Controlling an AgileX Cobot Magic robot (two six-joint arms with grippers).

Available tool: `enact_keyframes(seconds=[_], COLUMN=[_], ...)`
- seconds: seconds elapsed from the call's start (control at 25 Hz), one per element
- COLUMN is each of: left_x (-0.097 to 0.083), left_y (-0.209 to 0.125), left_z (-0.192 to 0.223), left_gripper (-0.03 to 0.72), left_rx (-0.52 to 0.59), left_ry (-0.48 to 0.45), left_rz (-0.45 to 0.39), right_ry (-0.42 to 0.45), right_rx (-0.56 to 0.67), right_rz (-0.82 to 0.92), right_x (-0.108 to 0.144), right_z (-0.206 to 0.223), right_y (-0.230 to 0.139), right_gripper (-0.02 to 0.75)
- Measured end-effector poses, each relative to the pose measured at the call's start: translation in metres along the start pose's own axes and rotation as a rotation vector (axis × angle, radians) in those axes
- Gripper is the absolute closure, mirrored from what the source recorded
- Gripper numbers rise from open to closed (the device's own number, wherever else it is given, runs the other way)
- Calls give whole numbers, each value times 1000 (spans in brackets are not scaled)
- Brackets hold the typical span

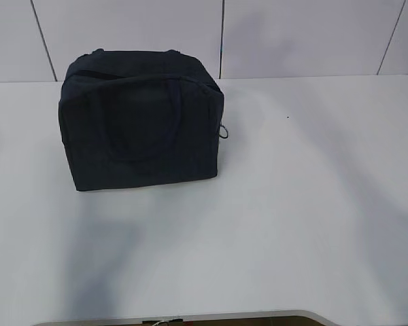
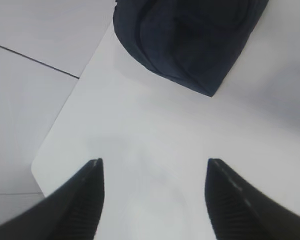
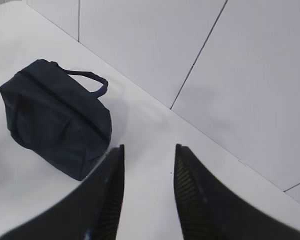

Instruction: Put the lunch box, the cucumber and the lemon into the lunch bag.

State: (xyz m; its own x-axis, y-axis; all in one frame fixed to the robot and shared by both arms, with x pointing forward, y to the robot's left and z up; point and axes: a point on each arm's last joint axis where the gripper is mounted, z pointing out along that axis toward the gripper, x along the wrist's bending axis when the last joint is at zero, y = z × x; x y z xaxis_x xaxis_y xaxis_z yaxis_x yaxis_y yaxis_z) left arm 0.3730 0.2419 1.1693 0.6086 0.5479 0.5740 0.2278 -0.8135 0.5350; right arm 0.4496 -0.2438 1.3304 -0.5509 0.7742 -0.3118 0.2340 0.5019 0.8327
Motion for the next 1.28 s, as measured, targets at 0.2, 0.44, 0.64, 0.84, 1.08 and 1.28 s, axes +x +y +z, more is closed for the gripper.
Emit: enact_keyframes(seconds=[0.2,0.44,0.64,0.84,1.08,1.28], left_x=[0,-2,-6,-21,-40,-60], left_y=[-12,-21,-33,-51,-79,-105], left_z=[-23,-42,-58,-70,-95,-109], left_gripper=[231,232,232,231,232,232], left_rx=[-27,-71,-114,-174,-298,-392], left_ry=[23,39,37,6,-21,-44], left_rz=[-136,-330,-408,-488,-566,-600], right_ry=[0,-15,-36,-54,-36,-1], right_rx=[-42,-99,-142,-185,-160,-87], right_rz=[-4,-8,-1,2,50,98], right_x=[14,33,51,72,93,113], right_z=[-29,-70,-104,-136,-145,-135], right_y=[-4,-13,-26,-45,-78,-121], right_gripper=[455,455,455,455,455,455])
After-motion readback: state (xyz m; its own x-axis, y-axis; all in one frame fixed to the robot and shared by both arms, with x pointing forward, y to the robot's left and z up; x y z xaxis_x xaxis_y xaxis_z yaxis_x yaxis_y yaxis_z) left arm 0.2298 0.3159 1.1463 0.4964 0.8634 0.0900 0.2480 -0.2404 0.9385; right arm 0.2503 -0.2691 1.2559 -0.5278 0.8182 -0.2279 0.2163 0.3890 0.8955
